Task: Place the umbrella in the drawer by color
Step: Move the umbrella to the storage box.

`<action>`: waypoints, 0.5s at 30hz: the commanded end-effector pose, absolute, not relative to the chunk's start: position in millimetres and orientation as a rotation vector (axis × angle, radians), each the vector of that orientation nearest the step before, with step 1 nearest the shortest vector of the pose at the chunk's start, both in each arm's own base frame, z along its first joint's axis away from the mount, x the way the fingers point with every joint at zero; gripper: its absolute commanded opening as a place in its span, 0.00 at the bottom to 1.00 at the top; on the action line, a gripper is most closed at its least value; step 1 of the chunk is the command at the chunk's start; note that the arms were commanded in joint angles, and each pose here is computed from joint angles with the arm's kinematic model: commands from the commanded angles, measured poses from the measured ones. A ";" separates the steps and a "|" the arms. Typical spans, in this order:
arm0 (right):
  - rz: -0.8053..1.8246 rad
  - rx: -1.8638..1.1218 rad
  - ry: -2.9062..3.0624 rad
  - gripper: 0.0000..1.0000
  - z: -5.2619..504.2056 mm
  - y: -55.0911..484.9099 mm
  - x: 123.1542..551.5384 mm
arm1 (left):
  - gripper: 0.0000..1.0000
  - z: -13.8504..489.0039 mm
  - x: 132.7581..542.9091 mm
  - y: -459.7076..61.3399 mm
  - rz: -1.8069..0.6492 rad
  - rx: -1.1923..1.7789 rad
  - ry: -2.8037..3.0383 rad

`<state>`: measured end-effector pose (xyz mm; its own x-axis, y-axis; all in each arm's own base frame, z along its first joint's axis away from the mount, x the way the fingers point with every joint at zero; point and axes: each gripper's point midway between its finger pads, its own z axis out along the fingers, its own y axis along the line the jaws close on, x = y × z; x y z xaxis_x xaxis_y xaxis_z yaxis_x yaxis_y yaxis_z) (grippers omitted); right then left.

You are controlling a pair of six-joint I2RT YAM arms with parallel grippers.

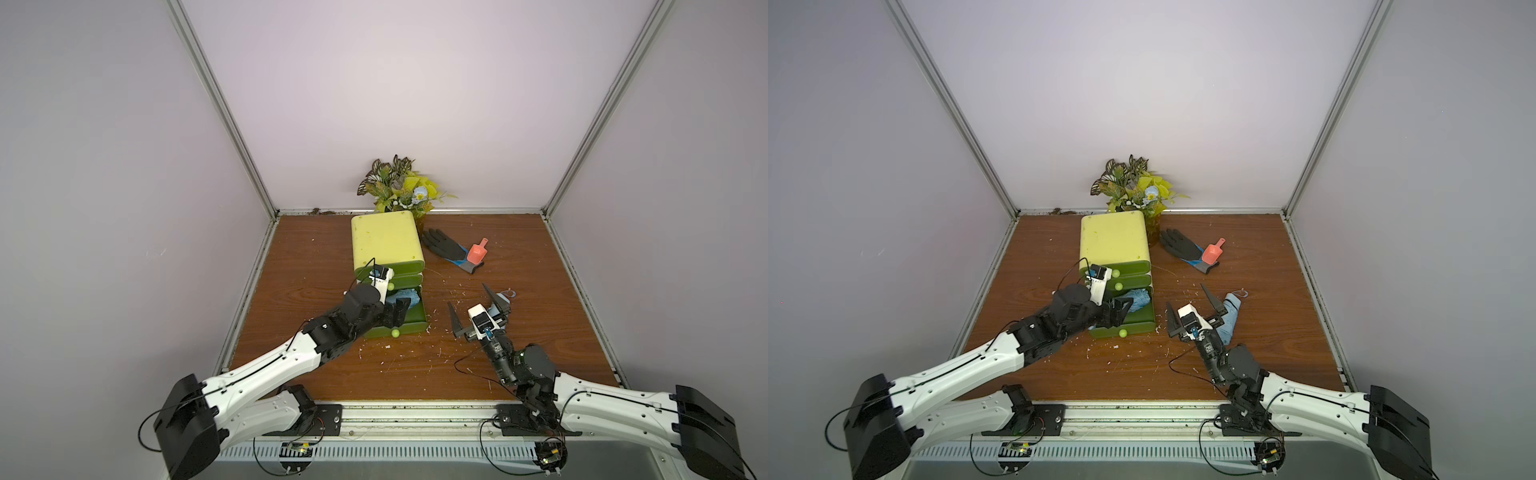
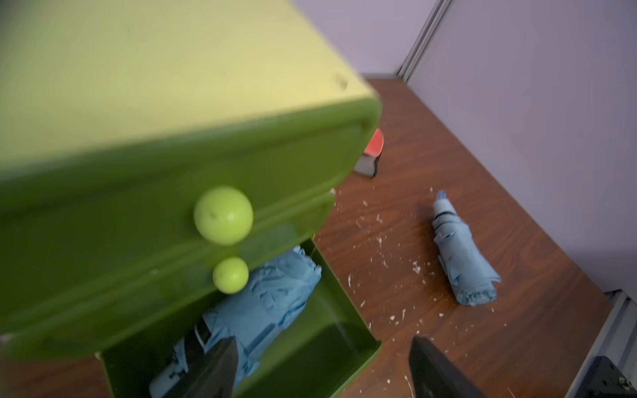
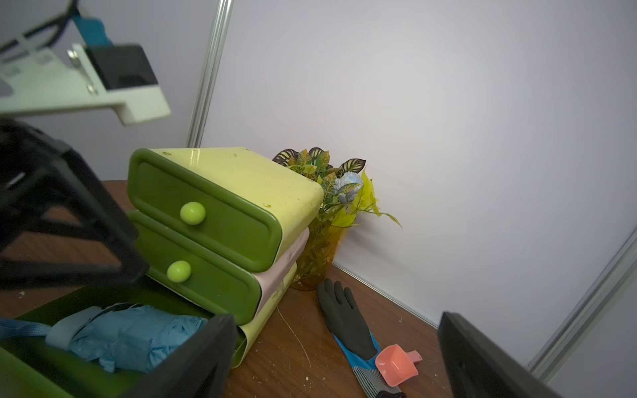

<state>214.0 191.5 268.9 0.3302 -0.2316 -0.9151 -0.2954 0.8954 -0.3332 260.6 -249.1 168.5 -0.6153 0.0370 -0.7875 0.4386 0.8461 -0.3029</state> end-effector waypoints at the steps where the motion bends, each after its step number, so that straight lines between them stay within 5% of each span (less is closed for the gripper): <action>1: 0.082 -0.400 1.247 0.99 281.3 183.0 217.0 | 0.81 131.8 257.3 -251.7 -0.604 0.289 2.336; 7: 0.078 -0.401 1.253 0.99 279.2 182.9 219.1 | 0.73 95.8 259.8 -263.3 -0.580 0.288 2.453; 15: 0.075 -0.422 1.251 0.99 277.1 186.6 219.4 | 0.75 62.4 263.0 -240.6 -0.399 0.238 2.488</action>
